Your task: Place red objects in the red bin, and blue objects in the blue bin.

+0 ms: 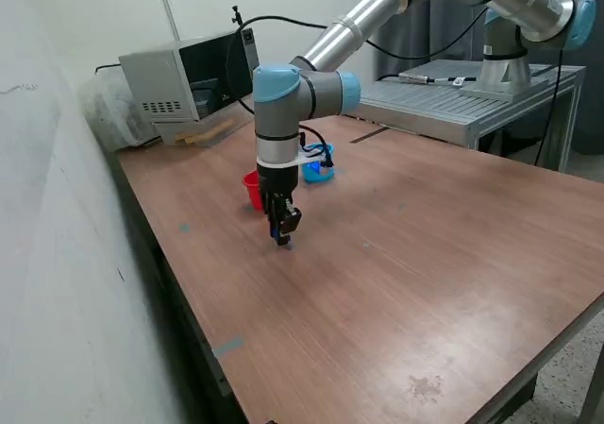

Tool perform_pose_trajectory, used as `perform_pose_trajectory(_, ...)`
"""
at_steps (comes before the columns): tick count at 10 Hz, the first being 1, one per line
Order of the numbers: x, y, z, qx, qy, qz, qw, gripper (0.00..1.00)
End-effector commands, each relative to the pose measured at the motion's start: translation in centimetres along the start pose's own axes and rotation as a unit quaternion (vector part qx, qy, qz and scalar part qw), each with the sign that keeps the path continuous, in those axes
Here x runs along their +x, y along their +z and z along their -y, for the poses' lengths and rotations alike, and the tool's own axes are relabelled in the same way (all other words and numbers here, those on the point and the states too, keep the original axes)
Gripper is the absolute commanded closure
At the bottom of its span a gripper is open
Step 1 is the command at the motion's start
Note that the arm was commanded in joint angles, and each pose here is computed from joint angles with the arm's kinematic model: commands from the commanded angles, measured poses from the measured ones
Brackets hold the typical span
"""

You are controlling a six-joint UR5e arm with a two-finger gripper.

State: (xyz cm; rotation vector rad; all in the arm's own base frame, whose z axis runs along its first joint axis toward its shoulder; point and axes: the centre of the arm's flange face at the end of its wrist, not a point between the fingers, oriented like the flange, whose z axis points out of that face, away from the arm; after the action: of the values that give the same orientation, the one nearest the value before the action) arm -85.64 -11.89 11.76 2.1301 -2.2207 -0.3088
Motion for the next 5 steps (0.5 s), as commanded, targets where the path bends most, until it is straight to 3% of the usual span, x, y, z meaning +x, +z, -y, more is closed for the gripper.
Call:
perform_pose_trajectory(1, -0.7, -2.4, -0.5, -0.012, -0.002, 0.017, 0.9998, 1.0)
perform_pose_trajectory(5, -3.2, -9.6, 3.9, 0.0, -0.044, 0.023, 0.9987, 1.0)
